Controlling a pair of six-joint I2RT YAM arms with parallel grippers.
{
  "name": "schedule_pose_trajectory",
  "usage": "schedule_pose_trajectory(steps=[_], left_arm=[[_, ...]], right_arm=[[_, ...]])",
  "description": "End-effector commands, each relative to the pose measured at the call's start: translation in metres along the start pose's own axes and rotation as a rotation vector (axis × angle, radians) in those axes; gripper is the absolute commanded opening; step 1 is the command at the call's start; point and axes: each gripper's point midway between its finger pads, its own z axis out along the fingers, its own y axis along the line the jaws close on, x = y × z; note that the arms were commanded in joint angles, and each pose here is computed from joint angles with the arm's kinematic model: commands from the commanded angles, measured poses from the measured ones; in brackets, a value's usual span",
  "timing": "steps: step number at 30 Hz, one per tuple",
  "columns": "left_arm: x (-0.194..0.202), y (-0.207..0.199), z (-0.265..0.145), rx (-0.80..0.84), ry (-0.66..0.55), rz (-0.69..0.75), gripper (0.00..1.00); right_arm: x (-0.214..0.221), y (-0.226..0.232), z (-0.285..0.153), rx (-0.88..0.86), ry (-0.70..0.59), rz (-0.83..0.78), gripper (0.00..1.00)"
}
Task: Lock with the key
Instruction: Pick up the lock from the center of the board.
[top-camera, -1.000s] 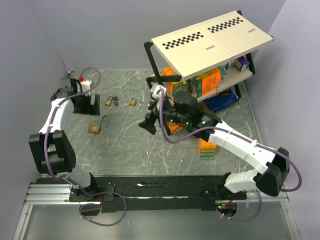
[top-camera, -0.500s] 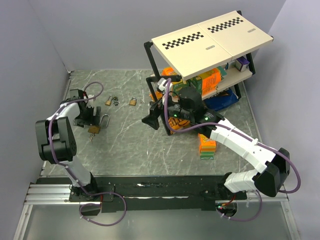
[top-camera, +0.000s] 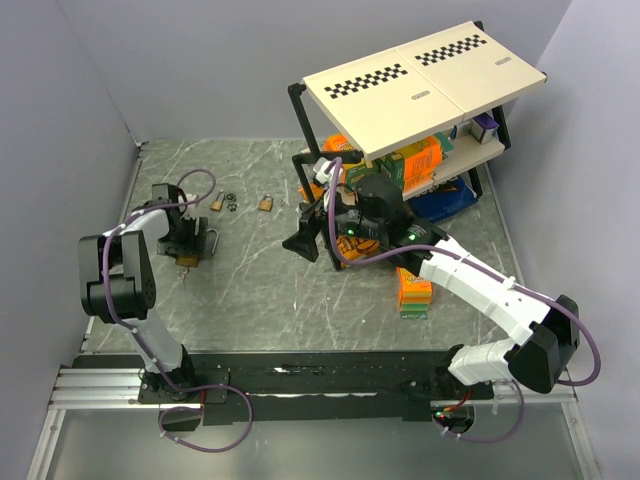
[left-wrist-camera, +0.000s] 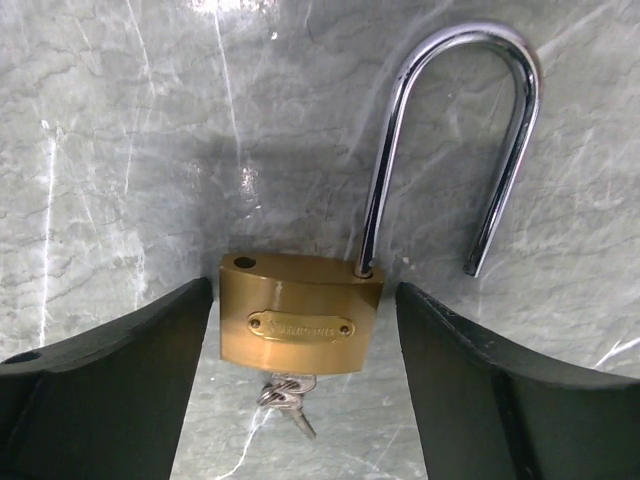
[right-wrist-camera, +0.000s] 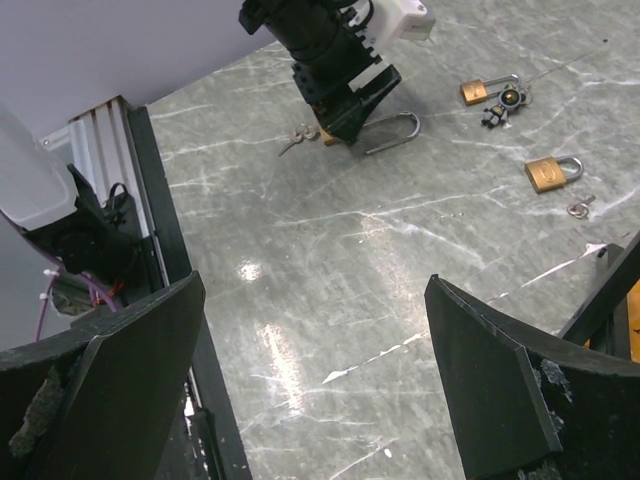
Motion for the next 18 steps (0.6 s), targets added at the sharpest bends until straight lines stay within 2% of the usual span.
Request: schedule_pose_trajectory(steps=[1, 9, 11, 12, 15, 16, 18], left_arm=[[0.018, -0.001, 0.011, -0.023, 0.054, -0.025, 0.78], [0.034, -0.005, 0.008, -0.047, 0.106, -0.08, 0.69], [0.038, -0.007, 0.007, -0.053, 0.115, -0.074, 0.62], [0.039, -0.008, 0.007, -0.069, 0.121, -0.116, 0.61], [0.034, -0.012, 0.004, -0.056, 0.119, -0.153, 0.47], [0.035, -0.013, 0.003, -0.05, 0.13, -0.161, 0.37], [0.024, -0.016, -0.001, -0.037, 0.112, -0.191, 0.27]], right_arm=[[-0.009, 0.002, 0.003, -0.024, -0.028, -0.032, 1.0], [-0.004, -0.006, 0.006, 0.013, -0.018, -0.017, 1.0], [-0.003, -0.009, 0.01, 0.025, -0.012, 0.011, 1.0], [-0.002, -0.009, 0.011, 0.026, -0.01, 0.015, 1.0], [0.0, -0.012, 0.018, 0.041, -0.002, 0.028, 1.0], [-0.004, -0.011, 0.02, 0.041, -0.009, 0.031, 0.99], [-0.001, -0.016, 0.027, 0.062, 0.0, 0.042, 1.0]])
